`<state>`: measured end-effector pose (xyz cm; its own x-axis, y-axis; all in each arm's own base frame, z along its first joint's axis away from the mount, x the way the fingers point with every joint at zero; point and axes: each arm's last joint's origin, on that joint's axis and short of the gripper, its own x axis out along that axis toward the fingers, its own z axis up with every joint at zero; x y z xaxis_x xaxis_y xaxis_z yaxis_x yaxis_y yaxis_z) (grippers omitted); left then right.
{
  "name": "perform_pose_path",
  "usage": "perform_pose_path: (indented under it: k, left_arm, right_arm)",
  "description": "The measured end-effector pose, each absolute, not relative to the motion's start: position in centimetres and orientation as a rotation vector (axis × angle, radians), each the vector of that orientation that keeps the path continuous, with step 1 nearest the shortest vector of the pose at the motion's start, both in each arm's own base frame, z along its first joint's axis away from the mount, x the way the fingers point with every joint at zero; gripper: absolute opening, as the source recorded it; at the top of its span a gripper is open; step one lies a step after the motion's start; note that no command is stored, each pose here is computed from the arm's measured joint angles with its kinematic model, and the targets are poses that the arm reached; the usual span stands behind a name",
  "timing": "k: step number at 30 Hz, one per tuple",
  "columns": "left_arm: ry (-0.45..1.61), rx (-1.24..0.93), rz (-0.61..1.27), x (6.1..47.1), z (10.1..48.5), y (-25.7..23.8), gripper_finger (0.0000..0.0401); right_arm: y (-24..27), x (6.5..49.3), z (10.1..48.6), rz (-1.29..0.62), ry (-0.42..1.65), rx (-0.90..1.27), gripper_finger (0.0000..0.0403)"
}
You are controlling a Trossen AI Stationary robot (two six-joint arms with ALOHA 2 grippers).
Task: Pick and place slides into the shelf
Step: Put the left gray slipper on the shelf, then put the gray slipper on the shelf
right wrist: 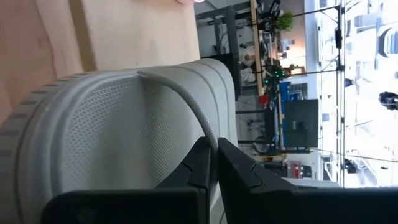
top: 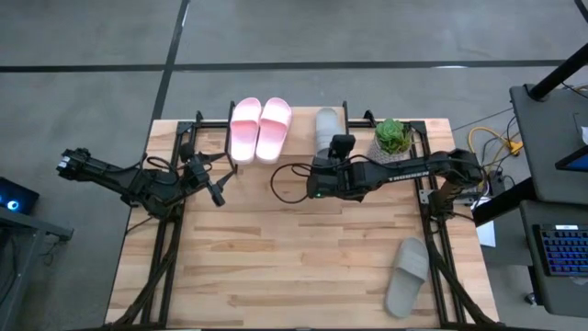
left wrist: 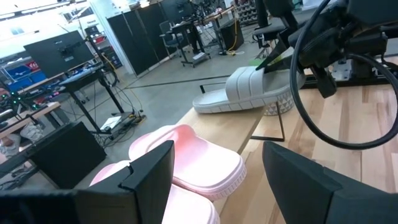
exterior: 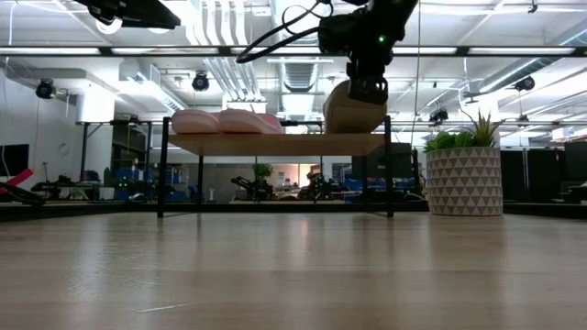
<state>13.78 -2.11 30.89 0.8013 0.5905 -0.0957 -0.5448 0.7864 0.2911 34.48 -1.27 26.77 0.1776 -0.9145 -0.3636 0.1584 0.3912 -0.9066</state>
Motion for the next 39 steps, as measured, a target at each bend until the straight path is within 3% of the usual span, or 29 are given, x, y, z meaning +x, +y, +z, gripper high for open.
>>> perform_pose_path:
  k: [5,16,21,39]
  left_arm:
    - [0.187,0.257,0.615,13.8,30.9,-2.1,0.0228]
    - [0.187,0.257,0.615,13.8,30.9,-2.1,0.0228]
    - [0.187,0.257,0.615,13.8,30.9,-2.1,0.0228]
    - [0.189,0.258,0.615,13.8,30.9,-2.1,0.0228]
  right_arm:
    - [-1.3,34.4,26.7,-0.898,1.125,-0.814,0.0029]
    - [-1.8,34.3,26.9,-0.806,1.160,-0.675,0.0163]
    - [-1.8,34.1,28.0,-0.808,1.178,-0.665,0.0204]
    - [-1.4,33.8,29.7,-0.697,1.223,-0.584,0.0216]
